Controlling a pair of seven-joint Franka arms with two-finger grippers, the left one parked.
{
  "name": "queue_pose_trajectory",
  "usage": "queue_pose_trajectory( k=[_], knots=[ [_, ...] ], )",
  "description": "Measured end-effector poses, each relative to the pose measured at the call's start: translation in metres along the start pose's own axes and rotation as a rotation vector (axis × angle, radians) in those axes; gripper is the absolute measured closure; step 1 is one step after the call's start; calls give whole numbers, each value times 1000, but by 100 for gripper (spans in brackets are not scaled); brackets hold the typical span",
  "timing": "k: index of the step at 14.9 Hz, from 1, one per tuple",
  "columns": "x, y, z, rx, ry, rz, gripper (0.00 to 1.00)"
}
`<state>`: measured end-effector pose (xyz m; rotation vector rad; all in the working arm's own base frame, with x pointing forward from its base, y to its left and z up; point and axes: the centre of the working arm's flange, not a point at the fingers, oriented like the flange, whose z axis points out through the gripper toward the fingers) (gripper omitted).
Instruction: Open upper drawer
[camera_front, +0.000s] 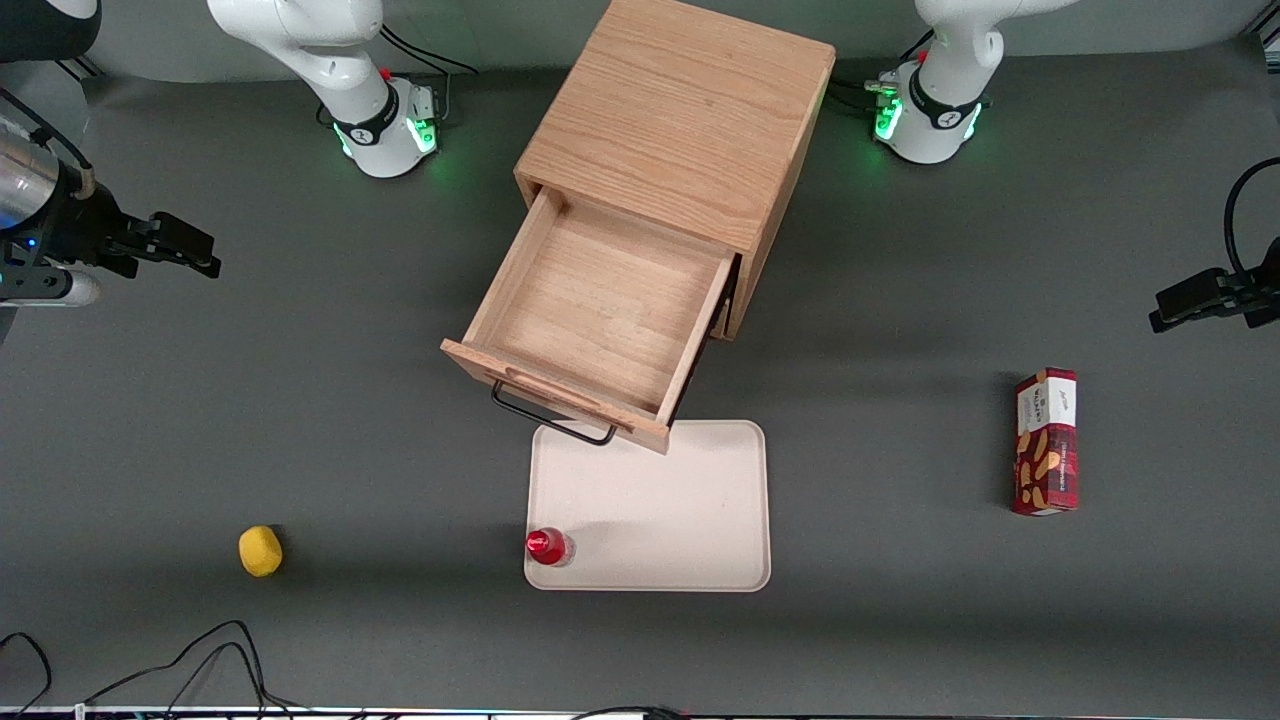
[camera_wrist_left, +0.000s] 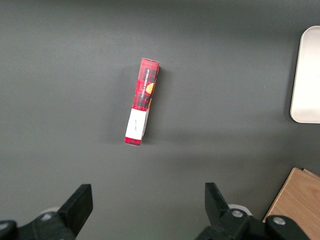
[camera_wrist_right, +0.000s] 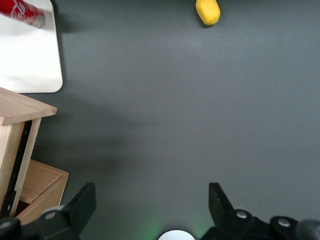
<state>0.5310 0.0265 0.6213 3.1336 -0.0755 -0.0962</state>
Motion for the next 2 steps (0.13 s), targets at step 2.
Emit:
queue_pose_trajectory(
  k=[2],
  knots=[
    [2,-1,-2,1,23,-2,0]
  ],
)
